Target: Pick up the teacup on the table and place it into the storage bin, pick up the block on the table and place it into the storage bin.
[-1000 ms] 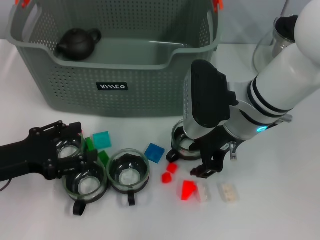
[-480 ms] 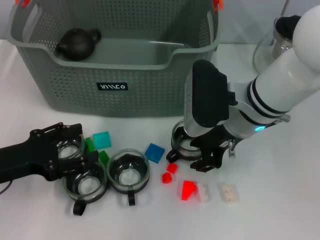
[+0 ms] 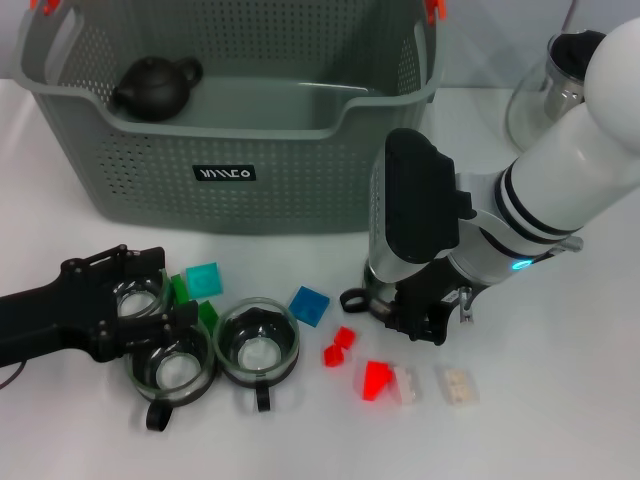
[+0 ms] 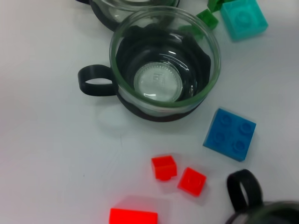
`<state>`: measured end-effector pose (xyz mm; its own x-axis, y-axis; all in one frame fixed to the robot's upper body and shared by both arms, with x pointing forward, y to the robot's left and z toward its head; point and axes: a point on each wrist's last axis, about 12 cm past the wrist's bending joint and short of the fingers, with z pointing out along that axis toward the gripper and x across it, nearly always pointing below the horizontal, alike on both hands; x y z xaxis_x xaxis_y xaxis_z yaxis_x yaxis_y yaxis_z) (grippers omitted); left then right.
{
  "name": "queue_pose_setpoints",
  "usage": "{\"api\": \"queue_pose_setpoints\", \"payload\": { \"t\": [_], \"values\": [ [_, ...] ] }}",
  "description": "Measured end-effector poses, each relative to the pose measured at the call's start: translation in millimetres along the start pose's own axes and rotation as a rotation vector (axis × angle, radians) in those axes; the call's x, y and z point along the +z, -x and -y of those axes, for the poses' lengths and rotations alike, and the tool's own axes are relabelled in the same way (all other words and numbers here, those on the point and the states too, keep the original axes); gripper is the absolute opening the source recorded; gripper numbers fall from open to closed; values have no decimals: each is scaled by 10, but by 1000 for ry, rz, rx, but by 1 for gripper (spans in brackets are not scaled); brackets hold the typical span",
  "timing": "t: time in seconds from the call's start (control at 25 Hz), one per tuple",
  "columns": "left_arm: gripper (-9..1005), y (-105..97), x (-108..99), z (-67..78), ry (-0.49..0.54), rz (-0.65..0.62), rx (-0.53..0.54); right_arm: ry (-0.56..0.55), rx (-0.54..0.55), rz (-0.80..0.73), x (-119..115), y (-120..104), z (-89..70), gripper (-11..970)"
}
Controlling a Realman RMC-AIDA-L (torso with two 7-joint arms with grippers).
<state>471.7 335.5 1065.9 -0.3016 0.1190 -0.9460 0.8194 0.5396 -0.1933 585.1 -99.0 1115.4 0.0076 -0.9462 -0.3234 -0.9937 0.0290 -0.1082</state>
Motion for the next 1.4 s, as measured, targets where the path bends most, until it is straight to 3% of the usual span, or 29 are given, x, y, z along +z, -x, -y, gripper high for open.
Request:
{"api": "queue_pose_setpoints", "payload": {
  "t": [0.08, 0.32, 0.52, 0.84, 1.16, 1.4],
  "values": [
    [885, 4, 4, -1, -2, 0, 1, 2, 2, -1, 0, -2, -2, 144],
    [884, 8, 7, 0, -5, 1, 2, 11, 14, 6, -42, 4, 2, 49],
    [884, 3, 3, 0, -2, 0, 1, 54, 53, 66, -238, -26, 52, 50],
    [884, 8, 1, -9, 2, 1, 2, 201, 86, 297, -799, -260, 38, 49],
    [885, 36, 38, -54, 14, 0, 9, 190, 90, 760, -1392, -771, -78, 50],
    [884, 47, 89, -96, 25, -3, 8, 85, 99, 1154, -1631, -888, -172, 50]
  ]
}}
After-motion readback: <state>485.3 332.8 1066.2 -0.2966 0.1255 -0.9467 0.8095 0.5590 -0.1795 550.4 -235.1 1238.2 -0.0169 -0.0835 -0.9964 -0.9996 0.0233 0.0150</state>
